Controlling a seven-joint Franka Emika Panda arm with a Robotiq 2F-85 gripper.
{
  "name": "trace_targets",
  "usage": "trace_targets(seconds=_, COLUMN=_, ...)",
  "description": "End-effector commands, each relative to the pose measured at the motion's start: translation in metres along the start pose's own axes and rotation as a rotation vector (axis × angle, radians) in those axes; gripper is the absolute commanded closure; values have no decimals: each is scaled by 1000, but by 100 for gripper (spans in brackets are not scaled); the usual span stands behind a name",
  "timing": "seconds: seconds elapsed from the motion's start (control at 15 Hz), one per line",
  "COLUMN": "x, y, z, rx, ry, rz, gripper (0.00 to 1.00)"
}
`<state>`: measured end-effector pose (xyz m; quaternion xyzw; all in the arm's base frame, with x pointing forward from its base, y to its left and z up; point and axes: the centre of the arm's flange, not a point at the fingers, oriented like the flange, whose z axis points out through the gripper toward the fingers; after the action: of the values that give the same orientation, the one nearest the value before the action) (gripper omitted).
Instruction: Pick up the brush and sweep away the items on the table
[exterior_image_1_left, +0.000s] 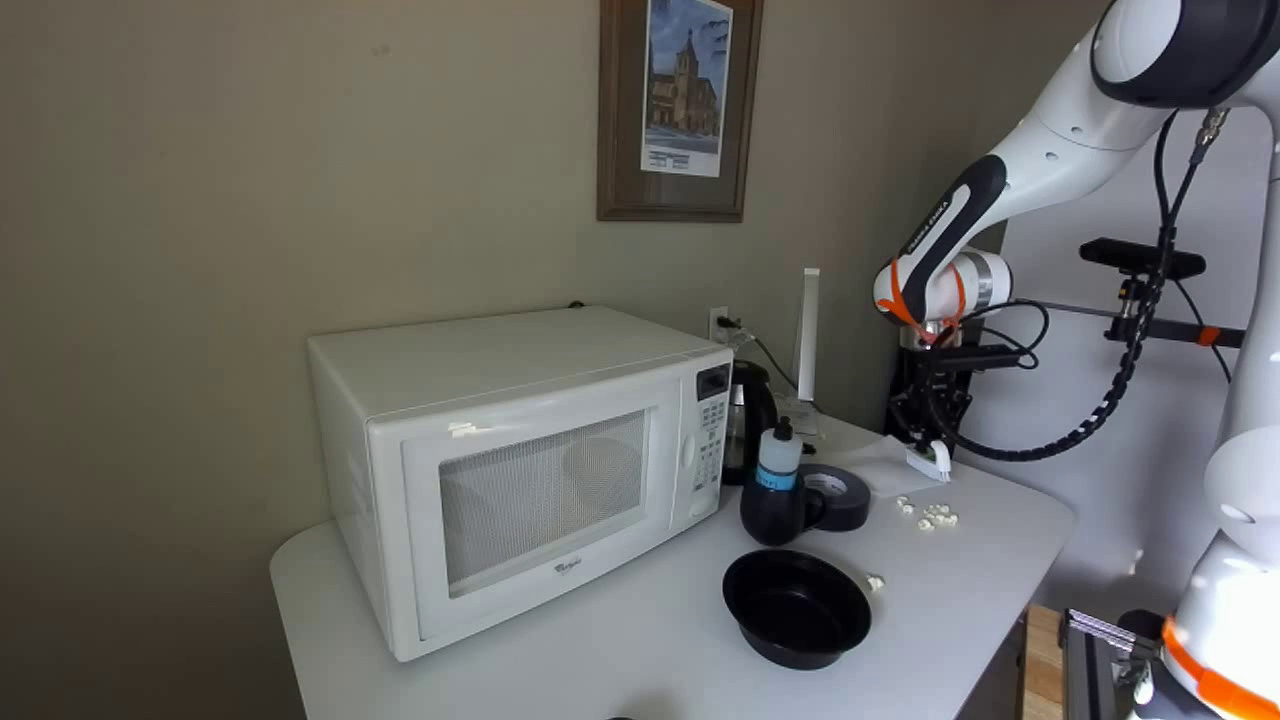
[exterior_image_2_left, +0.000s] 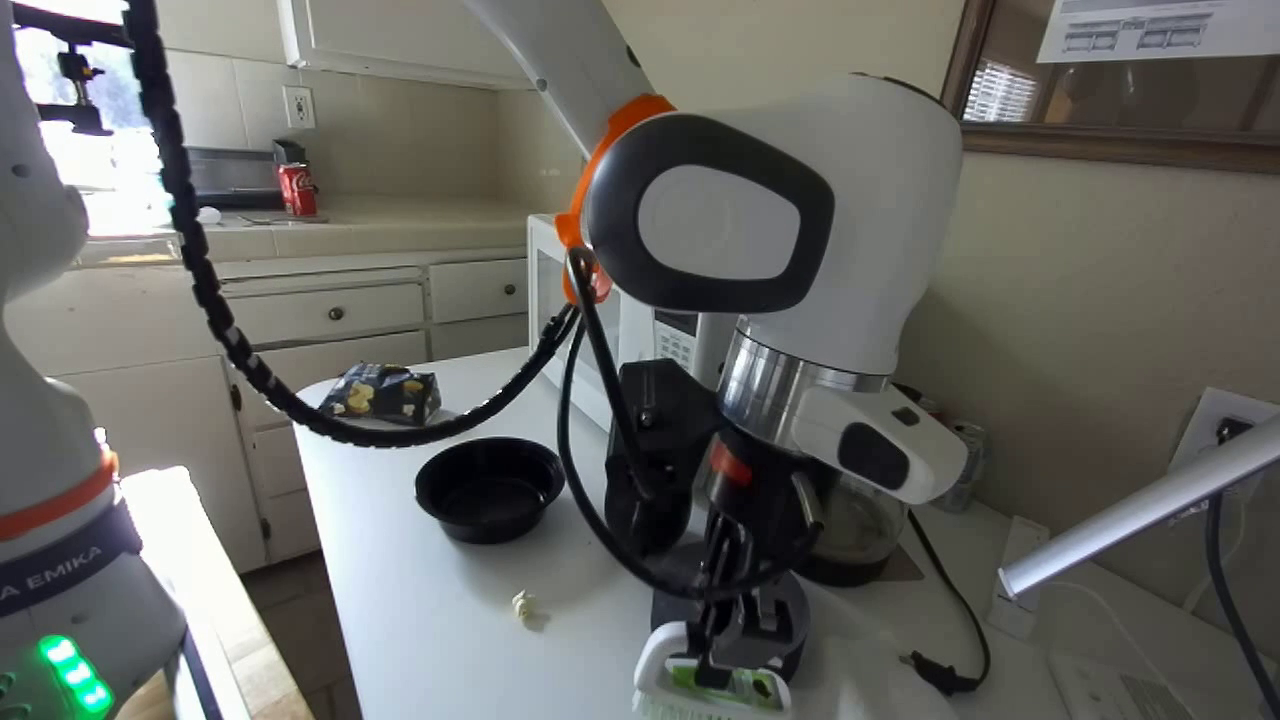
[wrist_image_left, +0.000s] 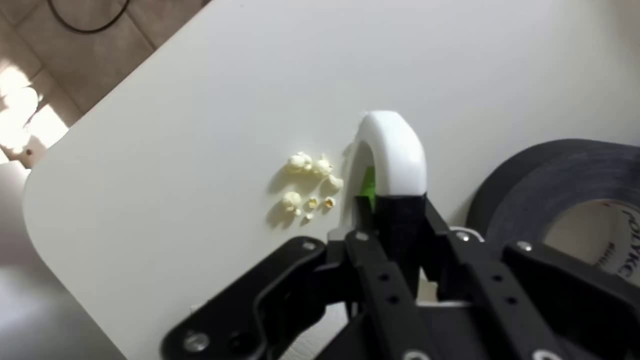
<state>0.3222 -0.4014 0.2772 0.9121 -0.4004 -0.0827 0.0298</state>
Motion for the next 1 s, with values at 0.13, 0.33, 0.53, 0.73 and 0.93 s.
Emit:
trace_targets(seconds=0.13, x=-16, y=26, z=22, rx=-195, ry=-2, rz=-250, gripper=94)
trace_targets(seconds=0.33, x=-12, y=21, z=22, rx=-164, ry=-30, rz=-205, gripper=77)
trace_targets(seconds=0.53, x=-12, y=22, z=22, rx=-163, ry=-34, rz=-222, gripper=94)
trace_targets(seconds=0.73, x=-3, y=34, z=18, rx=-152, ry=34, rz=-411, gripper=94)
trace_targets(seconds=0.93, x=-1, y=40, z=15, rx=-151, ry=62, rz=-577, gripper=94)
